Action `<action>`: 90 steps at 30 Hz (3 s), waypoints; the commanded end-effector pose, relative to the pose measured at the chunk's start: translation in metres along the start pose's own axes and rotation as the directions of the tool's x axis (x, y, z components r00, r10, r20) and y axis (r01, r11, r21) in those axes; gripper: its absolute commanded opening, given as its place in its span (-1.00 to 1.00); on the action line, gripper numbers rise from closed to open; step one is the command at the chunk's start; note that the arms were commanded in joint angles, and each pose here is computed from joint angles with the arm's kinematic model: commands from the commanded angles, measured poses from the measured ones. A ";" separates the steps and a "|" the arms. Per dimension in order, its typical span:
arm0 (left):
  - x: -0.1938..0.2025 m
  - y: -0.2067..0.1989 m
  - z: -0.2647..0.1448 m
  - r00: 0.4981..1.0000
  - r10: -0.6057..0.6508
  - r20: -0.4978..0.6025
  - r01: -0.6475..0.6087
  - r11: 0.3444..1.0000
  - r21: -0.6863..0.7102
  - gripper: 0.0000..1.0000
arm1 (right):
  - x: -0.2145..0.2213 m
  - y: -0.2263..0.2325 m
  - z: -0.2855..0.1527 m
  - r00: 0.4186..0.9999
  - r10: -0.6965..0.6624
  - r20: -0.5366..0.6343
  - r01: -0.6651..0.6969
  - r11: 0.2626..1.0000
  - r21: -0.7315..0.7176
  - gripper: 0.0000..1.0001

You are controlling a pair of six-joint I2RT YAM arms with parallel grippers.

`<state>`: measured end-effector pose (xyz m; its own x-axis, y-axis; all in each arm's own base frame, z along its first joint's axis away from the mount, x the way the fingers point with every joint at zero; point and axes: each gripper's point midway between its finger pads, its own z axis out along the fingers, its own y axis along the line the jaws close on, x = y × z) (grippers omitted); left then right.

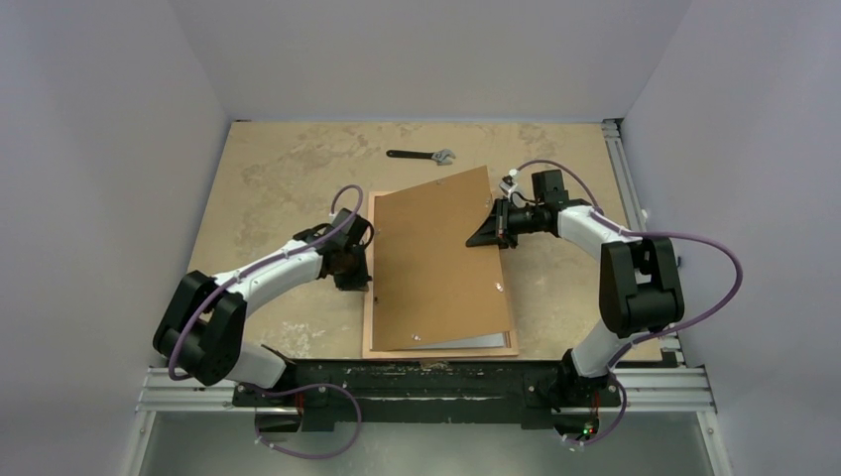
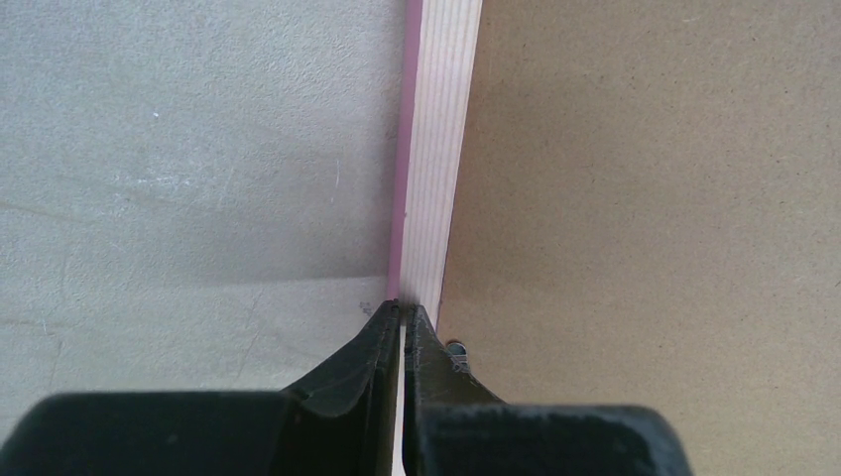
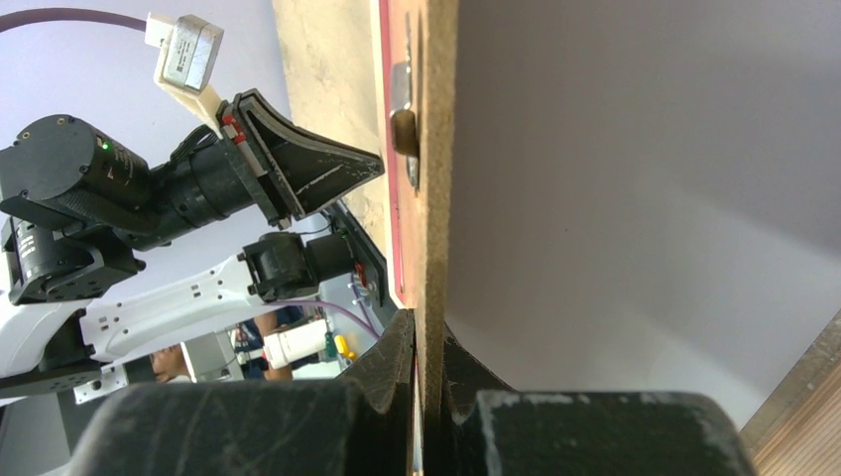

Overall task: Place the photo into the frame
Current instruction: Place the photo frame item in the photo frame.

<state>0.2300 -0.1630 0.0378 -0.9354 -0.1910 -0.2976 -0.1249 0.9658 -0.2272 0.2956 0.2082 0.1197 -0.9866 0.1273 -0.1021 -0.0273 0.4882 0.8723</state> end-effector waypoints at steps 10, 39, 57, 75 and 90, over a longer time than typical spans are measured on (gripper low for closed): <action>0.002 0.012 0.008 0.999 0.038 -0.013 -0.038 0.996 -0.079 -0.98 | 0.021 -0.021 0.018 0.999 0.009 -0.052 -0.004 0.996 0.092 -1.00; -0.005 0.014 -0.006 0.999 0.040 0.016 -0.038 0.994 -0.103 -0.53 | 0.045 -0.055 0.030 0.997 0.000 -0.080 0.019 0.972 0.234 -0.69; -0.031 -0.006 -0.082 0.977 0.018 0.214 -0.030 0.998 0.052 0.39 | 0.043 -0.064 0.033 0.992 -0.085 -0.093 0.113 0.922 0.371 0.24; -0.039 -0.005 -0.124 0.951 0.004 0.310 -0.038 0.994 0.104 0.46 | 0.038 -0.063 0.042 0.978 -0.162 -0.132 0.206 0.847 0.491 0.58; -0.037 -0.002 -0.121 0.955 0.015 0.297 -0.041 0.996 0.082 0.46 | 0.031 -0.057 0.032 0.972 -0.202 -0.121 0.234 0.778 0.583 0.88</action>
<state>0.2179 -0.1358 0.1475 -0.8148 -0.2274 -0.5333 -0.0747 0.9534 -0.2924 0.2584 0.2159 0.0405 -0.9859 -0.0606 -0.1557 -0.1237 0.8912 0.4364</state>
